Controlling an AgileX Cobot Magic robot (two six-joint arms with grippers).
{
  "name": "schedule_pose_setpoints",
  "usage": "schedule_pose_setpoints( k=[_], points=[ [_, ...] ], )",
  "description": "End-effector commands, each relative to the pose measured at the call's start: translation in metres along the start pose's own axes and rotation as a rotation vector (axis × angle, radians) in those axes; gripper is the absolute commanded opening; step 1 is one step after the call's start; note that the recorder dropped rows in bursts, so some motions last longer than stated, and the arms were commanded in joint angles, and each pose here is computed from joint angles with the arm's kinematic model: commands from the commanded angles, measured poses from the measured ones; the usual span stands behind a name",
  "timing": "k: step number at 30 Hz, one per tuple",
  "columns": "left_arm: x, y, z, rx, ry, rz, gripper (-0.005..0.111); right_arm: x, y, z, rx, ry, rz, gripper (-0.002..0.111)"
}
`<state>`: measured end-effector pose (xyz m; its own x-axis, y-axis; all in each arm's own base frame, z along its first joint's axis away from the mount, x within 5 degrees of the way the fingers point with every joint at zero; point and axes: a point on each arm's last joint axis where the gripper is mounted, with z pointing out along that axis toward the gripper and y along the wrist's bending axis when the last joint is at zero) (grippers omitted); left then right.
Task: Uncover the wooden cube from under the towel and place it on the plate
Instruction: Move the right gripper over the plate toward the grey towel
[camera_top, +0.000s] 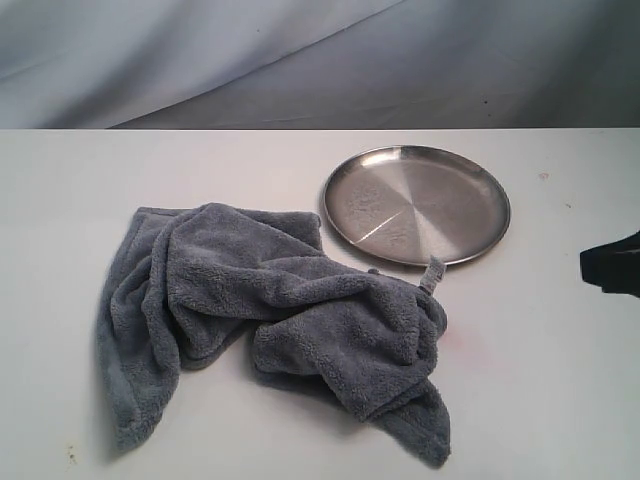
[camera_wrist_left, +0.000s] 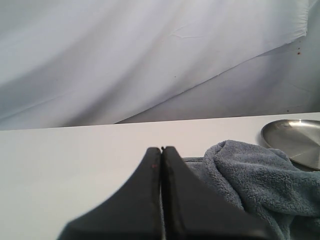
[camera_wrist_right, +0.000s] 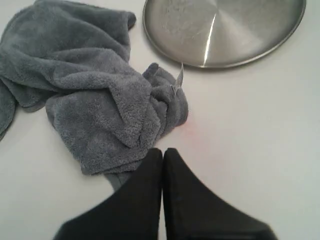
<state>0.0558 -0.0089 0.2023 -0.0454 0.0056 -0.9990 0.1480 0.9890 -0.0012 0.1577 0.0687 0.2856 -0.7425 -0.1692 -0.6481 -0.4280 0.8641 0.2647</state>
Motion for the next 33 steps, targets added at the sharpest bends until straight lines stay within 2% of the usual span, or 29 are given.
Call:
schedule_pose_setpoints(
  k=[1, 12, 20, 33],
  points=[
    [0.001, 0.000, 0.000, 0.005, -0.002, -0.004, 0.000, -0.003, -0.008, 0.023, -0.015, 0.089, 0.022, 0.000],
    [0.001, 0.000, 0.000, 0.005, -0.002, -0.004, 0.000, -0.007, -0.023, 0.067, -0.025, 0.156, 0.072, 0.000],
    [0.001, 0.000, 0.000, 0.005, -0.002, -0.004, 0.000, -0.014, -0.019, 0.102, -0.004, 0.163, 0.040, 0.000],
    [0.001, 0.000, 0.000, 0.005, -0.002, -0.004, 0.000, -0.088, -0.021, 0.164, -0.035, 0.136, 0.082, 0.000]
  ],
)
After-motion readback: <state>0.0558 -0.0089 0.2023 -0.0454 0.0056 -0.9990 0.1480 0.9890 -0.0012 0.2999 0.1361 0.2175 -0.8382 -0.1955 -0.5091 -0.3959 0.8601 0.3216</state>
